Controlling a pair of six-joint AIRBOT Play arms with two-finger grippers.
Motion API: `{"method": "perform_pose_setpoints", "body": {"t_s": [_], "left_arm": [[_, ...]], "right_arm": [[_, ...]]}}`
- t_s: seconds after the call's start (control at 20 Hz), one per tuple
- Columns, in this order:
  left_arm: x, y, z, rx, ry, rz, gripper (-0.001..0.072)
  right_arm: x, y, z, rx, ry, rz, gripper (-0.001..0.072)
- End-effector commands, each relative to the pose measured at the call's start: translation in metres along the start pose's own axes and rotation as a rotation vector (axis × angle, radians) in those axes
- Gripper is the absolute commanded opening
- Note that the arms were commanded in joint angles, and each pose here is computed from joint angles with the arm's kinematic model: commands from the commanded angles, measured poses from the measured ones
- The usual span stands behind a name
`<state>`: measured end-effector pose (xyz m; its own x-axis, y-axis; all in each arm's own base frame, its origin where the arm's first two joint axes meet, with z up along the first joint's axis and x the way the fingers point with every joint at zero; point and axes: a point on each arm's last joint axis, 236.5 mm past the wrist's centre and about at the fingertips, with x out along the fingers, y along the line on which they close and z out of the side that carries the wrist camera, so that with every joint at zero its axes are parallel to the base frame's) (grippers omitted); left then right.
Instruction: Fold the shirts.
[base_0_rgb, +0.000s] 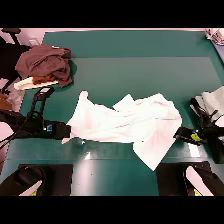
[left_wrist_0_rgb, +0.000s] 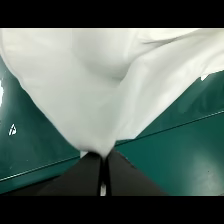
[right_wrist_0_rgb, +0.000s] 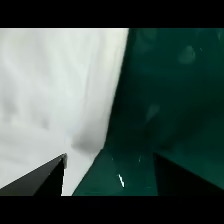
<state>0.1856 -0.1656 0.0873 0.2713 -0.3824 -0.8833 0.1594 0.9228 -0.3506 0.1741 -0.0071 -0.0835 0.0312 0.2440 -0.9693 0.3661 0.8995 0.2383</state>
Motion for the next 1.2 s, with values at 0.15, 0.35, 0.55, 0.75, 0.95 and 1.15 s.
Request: {"method": "perform_pose_setpoints", "body": {"t_s": [0.15, 0.35, 0.55, 0.75, 0.95, 1.15], "left_arm": [[0.0, -0.001, 0.005, 0.0, -0.023, -0.005, 0.0024], [0.0, 0.001, 0.014, -0.013, -0.06, 0.004, 0.0024], [-0.004, 0.002, 0.025, -0.013, -0.106, 0.01, 0.0023], [-0.067, -0.01, 0.05, -0.028, -0.206, 0.011, 0.0023], [-0.209, -0.006, 0.092, -0.046, -0.535, 0.055, 0.0022], [-0.35, -0.054, 0.081, -0.047, -0.829, -0.245, 0.0022]], "right_arm": [[0.022, 0.064, 0.019, 0.002, 0.005, 0.192, 0.0577], [0.03, 0.086, 0.009, -0.073, 0.071, 0.195, 0.0096], [-0.054, 0.126, 0.029, -0.244, -0.069, 0.25, 0.0024], [-0.204, 0.162, 0.014, -0.459, -0.315, 0.283, 0.0022], [-0.363, 0.18, -0.013, -0.588, -0.727, 0.248, 0.002], [-0.496, 0.198, -0.067, -0.761, -1.11, 0.174, 0.002]]}}
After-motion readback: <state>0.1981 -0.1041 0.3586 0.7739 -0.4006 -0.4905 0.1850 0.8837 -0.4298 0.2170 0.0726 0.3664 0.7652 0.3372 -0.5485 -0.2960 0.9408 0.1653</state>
